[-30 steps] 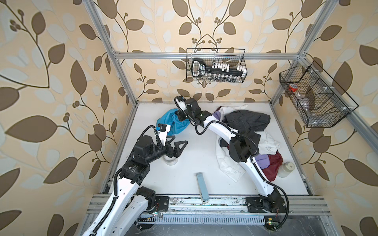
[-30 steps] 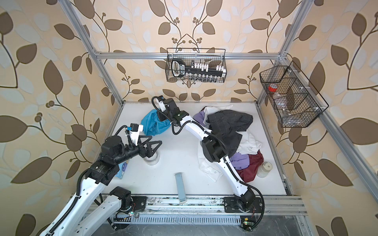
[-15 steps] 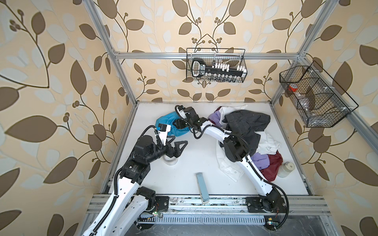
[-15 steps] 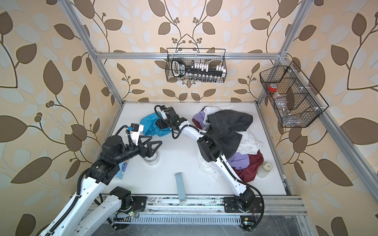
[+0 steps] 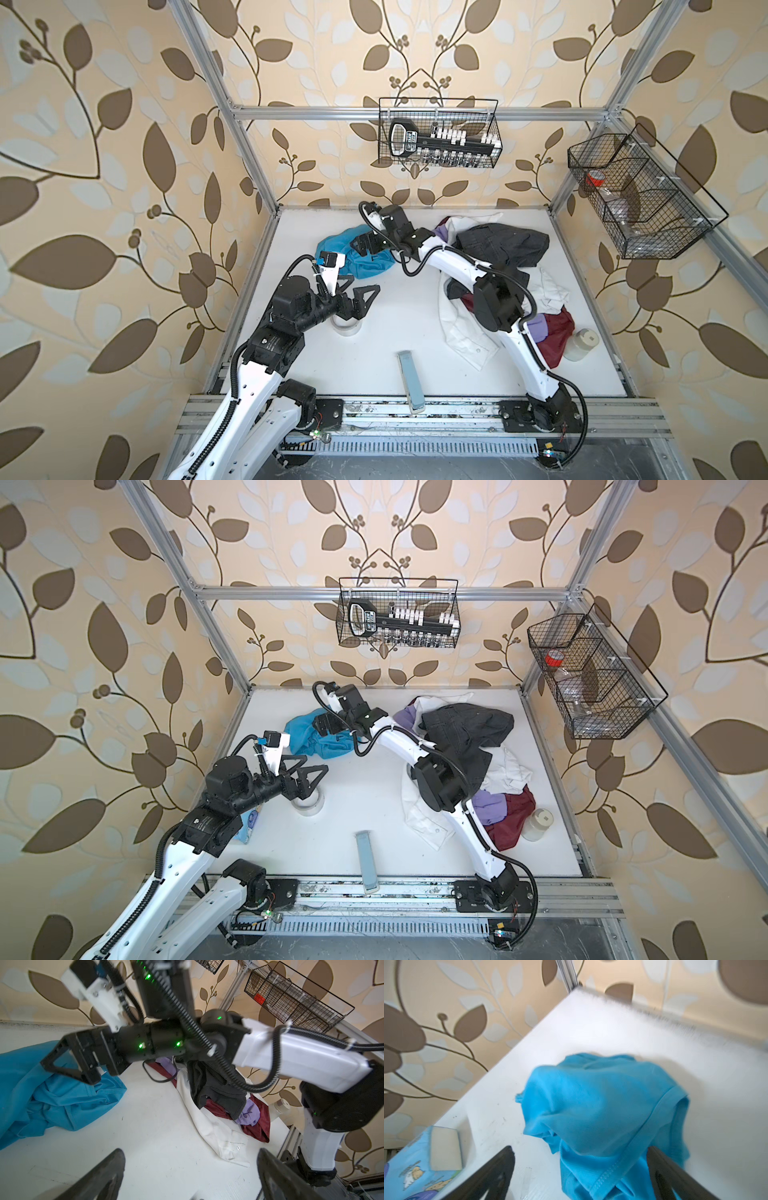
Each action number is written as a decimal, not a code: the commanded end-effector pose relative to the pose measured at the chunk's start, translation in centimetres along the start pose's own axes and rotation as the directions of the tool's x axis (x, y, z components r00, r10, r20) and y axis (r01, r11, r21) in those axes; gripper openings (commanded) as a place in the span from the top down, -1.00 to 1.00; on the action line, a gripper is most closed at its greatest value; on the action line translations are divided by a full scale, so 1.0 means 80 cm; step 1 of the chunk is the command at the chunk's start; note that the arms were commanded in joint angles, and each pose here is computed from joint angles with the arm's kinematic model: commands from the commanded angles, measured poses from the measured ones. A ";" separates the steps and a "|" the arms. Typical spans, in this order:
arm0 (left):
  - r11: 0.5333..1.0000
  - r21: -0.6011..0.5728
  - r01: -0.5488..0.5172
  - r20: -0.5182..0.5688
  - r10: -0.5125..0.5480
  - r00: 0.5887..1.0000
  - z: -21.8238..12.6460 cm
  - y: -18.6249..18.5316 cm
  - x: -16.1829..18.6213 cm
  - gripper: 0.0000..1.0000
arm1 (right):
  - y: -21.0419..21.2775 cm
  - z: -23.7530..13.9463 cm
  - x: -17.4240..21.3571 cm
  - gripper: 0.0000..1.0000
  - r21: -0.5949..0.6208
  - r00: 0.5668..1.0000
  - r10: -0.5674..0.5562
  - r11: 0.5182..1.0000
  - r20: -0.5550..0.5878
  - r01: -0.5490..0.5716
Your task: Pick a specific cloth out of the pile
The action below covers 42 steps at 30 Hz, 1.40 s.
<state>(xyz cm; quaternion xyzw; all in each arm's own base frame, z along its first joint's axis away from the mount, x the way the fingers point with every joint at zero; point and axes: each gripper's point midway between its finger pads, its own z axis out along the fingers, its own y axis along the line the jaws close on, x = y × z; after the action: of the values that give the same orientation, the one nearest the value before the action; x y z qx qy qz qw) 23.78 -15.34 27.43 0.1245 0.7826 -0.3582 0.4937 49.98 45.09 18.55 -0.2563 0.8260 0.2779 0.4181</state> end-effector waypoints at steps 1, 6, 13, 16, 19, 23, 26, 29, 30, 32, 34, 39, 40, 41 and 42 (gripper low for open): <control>0.999 -0.011 -0.034 0.011 0.034 0.999 -0.002 -0.002 -0.004 -0.98 | -0.003 -0.059 -0.023 -0.99 0.098 0.998 -0.057 0.993 -0.017 0.058; 0.997 -0.068 -0.032 0.035 0.034 0.999 -0.003 0.011 -0.006 -0.98 | -0.043 -0.152 -0.004 -0.99 0.239 0.998 -0.044 0.969 -0.055 0.056; 0.968 -0.253 0.001 0.086 0.021 0.996 0.010 0.067 -0.002 -0.98 | -0.113 -0.328 0.018 -0.99 0.510 0.998 -0.015 0.860 0.061 -0.018; 0.923 -0.384 0.000 0.124 0.051 0.991 0.016 0.107 -0.001 -0.98 | -0.142 -0.390 0.044 -0.99 0.536 0.992 0.002 0.841 0.125 -0.070; 0.838 -0.546 0.001 0.155 0.100 0.983 0.020 0.158 0.002 -0.98 | -0.180 -0.449 0.077 -0.99 0.613 0.971 -0.019 0.779 0.237 -0.134; 0.612 -0.790 -0.029 0.126 0.209 0.970 0.002 0.231 0.012 -0.98 | -0.218 -0.497 0.129 -0.99 0.696 0.940 -0.061 0.688 0.335 -0.204; 0.457 -0.887 -0.066 0.057 0.250 0.967 -0.007 0.269 0.025 -0.98 | -0.244 -0.509 0.163 -0.99 0.757 0.927 -0.097 0.610 0.363 -0.232; 0.425 -0.896 -0.131 -0.018 0.260 0.965 0.011 0.290 0.039 -0.98 | -0.265 -0.504 0.186 -0.99 0.780 0.923 -0.111 0.577 0.369 -0.243; 0.418 -0.896 -0.150 -0.042 0.258 0.965 0.016 0.296 0.045 -0.98 | -0.275 -0.505 0.193 -0.99 0.790 0.921 -0.093 0.552 0.378 -0.268; 0.401 -0.903 -0.156 -0.052 0.258 0.965 0.022 0.307 0.054 -0.98 | -0.296 -0.499 0.214 -0.99 0.802 0.928 -0.053 0.523 0.368 -0.288; 0.410 -0.899 -0.155 -0.043 0.270 0.962 0.026 0.313 0.060 -0.98 | -0.313 -0.492 0.232 -0.99 0.808 0.933 -0.030 0.511 0.360 -0.295; 0.459 -0.879 -0.128 0.003 0.273 0.962 0.028 0.321 0.066 -0.98 | -0.334 -0.482 0.252 -0.99 0.768 0.907 -0.015 0.538 0.421 -0.347; 0.485 -0.865 -0.129 0.001 0.258 0.966 0.031 0.321 0.069 -0.98 | -0.333 -0.477 0.252 -0.99 0.749 0.902 -0.021 0.565 0.432 -0.345; 0.506 -0.854 -0.122 0.012 0.254 0.967 0.031 0.322 0.071 -0.98 | -0.333 -0.474 0.251 -0.99 0.737 0.895 -0.032 0.582 0.445 -0.345; 0.517 -0.849 -0.111 0.023 0.245 0.969 0.029 0.323 0.073 -0.98 | -0.332 -0.471 0.254 -0.99 0.732 0.894 -0.038 0.589 0.447 -0.341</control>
<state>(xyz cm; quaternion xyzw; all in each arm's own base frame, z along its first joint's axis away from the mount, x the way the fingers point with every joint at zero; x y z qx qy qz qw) 35.73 0.91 8.15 -0.0659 0.8313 0.1445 0.5327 35.19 -4.24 11.33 0.1053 0.8138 -0.0792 0.5660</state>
